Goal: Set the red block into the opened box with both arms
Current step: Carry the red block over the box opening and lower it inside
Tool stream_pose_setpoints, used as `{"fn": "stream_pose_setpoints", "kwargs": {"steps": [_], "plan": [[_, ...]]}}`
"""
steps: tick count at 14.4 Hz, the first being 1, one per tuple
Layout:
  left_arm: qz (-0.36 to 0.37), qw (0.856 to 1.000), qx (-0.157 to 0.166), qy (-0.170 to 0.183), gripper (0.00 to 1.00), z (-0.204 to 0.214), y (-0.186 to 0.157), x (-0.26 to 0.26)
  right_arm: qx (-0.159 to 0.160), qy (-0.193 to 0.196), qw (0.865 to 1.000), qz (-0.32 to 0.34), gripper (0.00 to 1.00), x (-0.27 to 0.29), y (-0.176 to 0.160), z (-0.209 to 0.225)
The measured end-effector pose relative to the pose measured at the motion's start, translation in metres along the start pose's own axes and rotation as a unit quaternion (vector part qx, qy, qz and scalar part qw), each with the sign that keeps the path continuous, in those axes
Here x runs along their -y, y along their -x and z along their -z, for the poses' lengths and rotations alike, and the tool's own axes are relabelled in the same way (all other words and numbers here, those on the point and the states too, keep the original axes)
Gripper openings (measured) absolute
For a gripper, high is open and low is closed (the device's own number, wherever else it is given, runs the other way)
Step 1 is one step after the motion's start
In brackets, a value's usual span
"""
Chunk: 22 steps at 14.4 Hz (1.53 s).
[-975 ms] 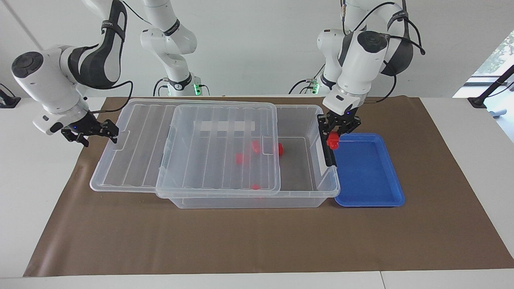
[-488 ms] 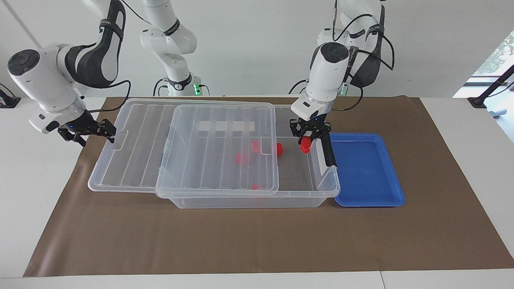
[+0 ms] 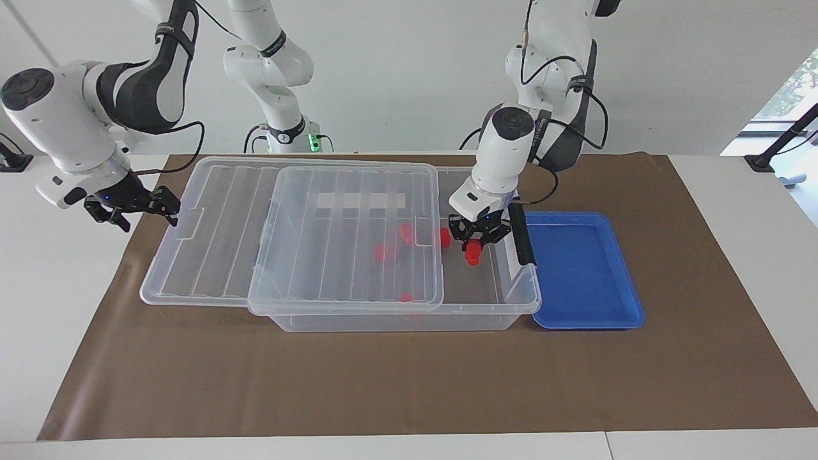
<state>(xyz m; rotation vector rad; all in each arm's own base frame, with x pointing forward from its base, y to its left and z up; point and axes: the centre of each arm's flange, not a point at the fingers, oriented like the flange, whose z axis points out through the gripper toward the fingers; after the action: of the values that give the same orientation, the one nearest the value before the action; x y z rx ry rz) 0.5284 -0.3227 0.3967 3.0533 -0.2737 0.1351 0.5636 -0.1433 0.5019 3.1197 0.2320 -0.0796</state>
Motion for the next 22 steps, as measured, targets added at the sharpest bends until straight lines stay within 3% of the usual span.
{"fn": "stream_pose_setpoints", "kwargs": {"steps": [3, 8, 18, 20, 22], "plan": [[0.002, 1.0, 0.005, 0.0, 0.34, -0.028, -0.003, 0.001, 0.015, -0.006, 1.0, -0.004, 1.0, 0.017, -0.004, 0.033], [0.004, 1.0, 0.004, 0.003, 0.34, -0.071, -0.008, 0.001, 0.031, -0.011, 0.999, -0.021, 1.0, 0.036, -0.008, 0.041], [0.009, 1.0, 0.005, 0.001, 0.34, -0.078, -0.008, 0.008, 0.026, -0.009, 0.999, -0.025, 1.0, 0.036, -0.004, 0.072], [0.009, 1.0, 0.001, 0.003, 0.46, -0.077, -0.009, 0.007, 0.025, -0.009, 0.999, -0.025, 1.0, 0.037, -0.004, 0.072], [0.009, 1.0, 0.0, 0.003, 0.7, -0.077, -0.009, 0.007, 0.025, -0.009, 0.999, -0.025, 1.0, 0.037, -0.004, 0.073]]}}
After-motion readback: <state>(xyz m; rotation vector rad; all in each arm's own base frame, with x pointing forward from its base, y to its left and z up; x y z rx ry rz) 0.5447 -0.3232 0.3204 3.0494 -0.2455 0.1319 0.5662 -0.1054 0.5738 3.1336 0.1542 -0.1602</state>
